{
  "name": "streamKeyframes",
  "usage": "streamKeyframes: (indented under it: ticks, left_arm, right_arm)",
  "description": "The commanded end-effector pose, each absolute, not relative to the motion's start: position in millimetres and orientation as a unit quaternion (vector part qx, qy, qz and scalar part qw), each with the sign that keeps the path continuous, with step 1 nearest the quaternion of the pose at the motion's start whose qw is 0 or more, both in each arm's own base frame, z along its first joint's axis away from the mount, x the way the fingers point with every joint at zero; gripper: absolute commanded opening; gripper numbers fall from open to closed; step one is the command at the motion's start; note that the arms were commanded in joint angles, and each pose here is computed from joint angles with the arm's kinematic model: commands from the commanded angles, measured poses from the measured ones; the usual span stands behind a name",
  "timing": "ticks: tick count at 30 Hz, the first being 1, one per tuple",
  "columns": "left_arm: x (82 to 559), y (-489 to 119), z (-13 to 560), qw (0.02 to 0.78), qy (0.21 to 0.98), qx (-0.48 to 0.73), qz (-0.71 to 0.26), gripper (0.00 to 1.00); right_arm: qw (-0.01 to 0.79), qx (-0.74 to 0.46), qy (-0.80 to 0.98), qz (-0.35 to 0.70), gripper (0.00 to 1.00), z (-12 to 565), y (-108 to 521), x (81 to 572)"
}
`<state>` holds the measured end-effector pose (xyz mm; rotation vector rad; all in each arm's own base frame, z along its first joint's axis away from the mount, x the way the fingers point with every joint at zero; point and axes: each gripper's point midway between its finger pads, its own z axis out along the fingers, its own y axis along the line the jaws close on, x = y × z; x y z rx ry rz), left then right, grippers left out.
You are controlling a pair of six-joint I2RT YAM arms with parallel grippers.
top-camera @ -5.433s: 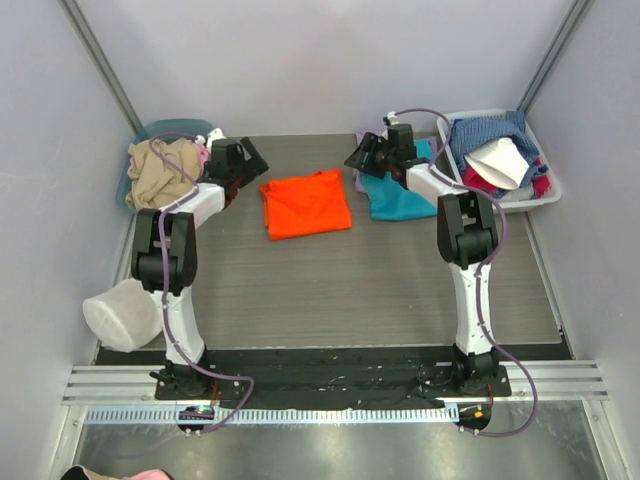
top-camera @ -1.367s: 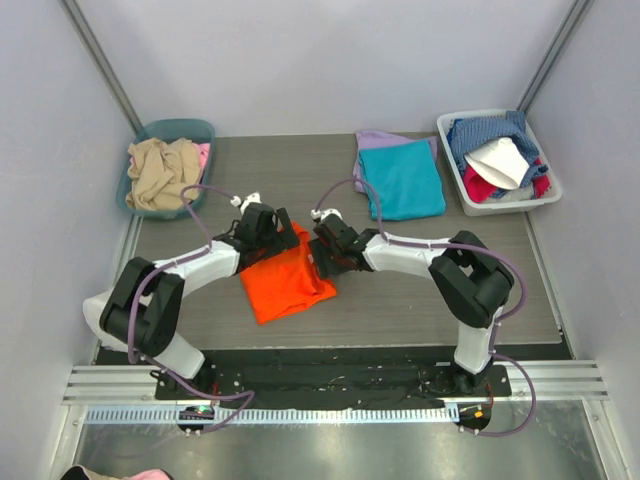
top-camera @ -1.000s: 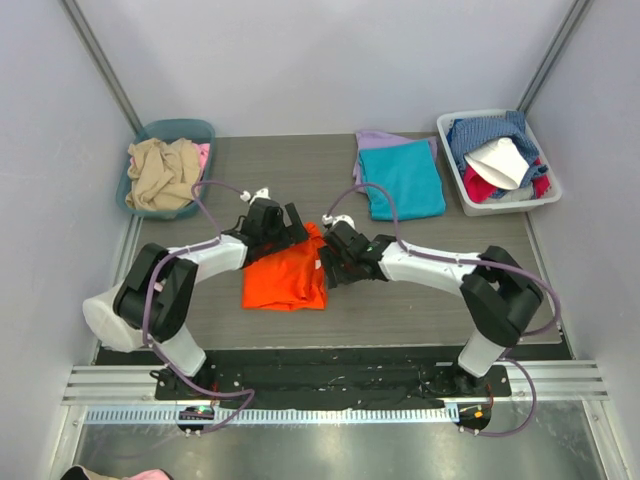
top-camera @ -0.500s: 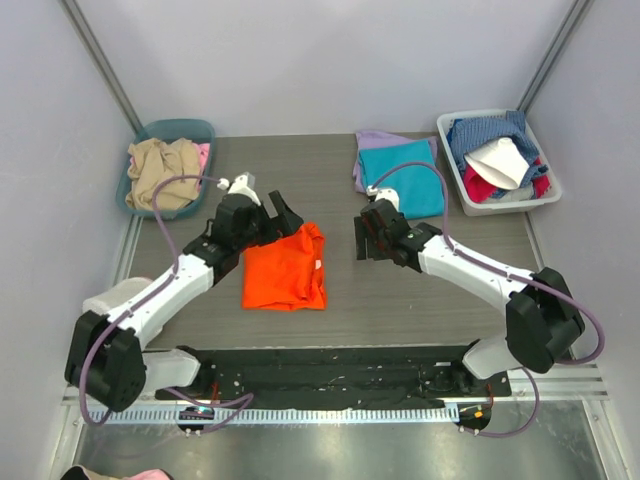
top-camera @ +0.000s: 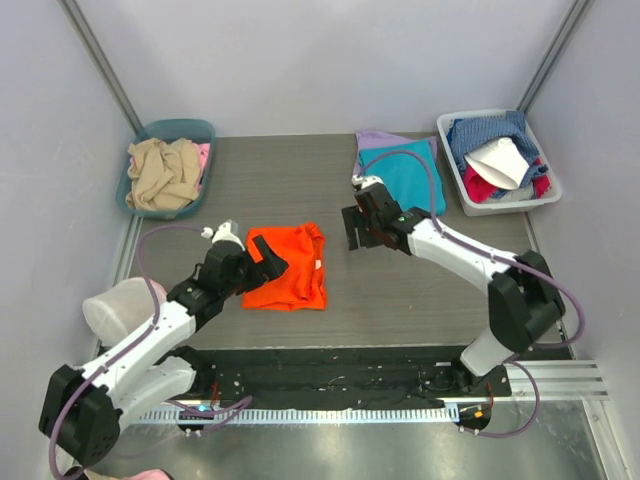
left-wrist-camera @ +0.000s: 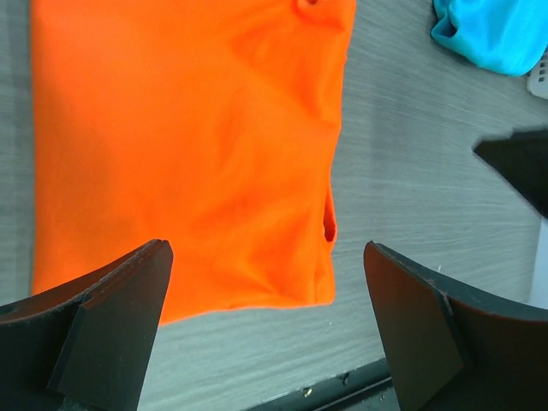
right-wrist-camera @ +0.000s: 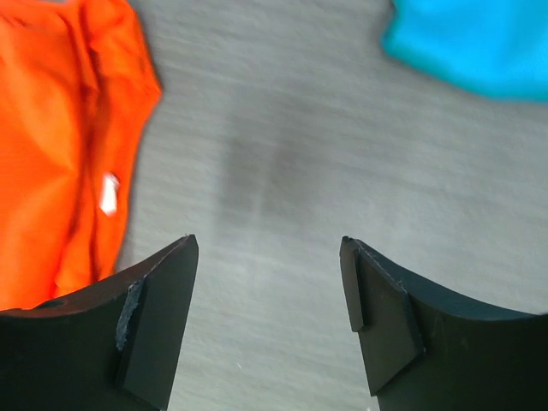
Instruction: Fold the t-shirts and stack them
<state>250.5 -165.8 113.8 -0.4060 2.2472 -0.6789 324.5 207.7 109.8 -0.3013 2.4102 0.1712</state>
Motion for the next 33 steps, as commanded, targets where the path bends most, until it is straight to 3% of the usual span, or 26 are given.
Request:
streamKeyframes:
  ticks: [1, 10, 16, 24, 26, 33]
  left_arm:
    - [235.8, -159.1, 118.4, 0.38, 0.864, -0.194, -0.269, 1.0]
    - [206.8, -149.2, 112.3, 0.371, 0.862, -0.207, -0.275, 1.0]
    - [212.7, -155.2, 115.4, 0.374, 0.865, -0.191, -0.276, 1.0]
    - [276.2, -215.5, 156.6, 0.389, 0.875, -0.064, -0.281, 1.0]
    - [299.6, -237.9, 184.2, 0.409, 0.859, -0.035, -0.305, 1.0]
    - [363.6, -329.5, 182.1, 0.375, 0.836, 0.029, -0.399, 1.0]
  right_arm:
    - [0.364, -0.144, 0.915, 0.097, 0.75, 119.3, 246.8, 370.8]
    - [0.32, -0.157, 0.928, 0.108, 0.71, 77.8, 299.0, 424.0]
    - [0.355, -0.094, 0.929, 0.038, 0.73, 95.7, 256.4, 428.3]
    - [0.381, 0.045, 0.924, -0.005, 0.73, 127.6, 147.9, 405.6]
    - [0.401, 0.059, 0.914, 0.0, 0.74, 149.3, 136.4, 398.3]
    - [0.415, 0.094, 0.905, -0.007, 0.75, 168.6, 104.3, 379.8]
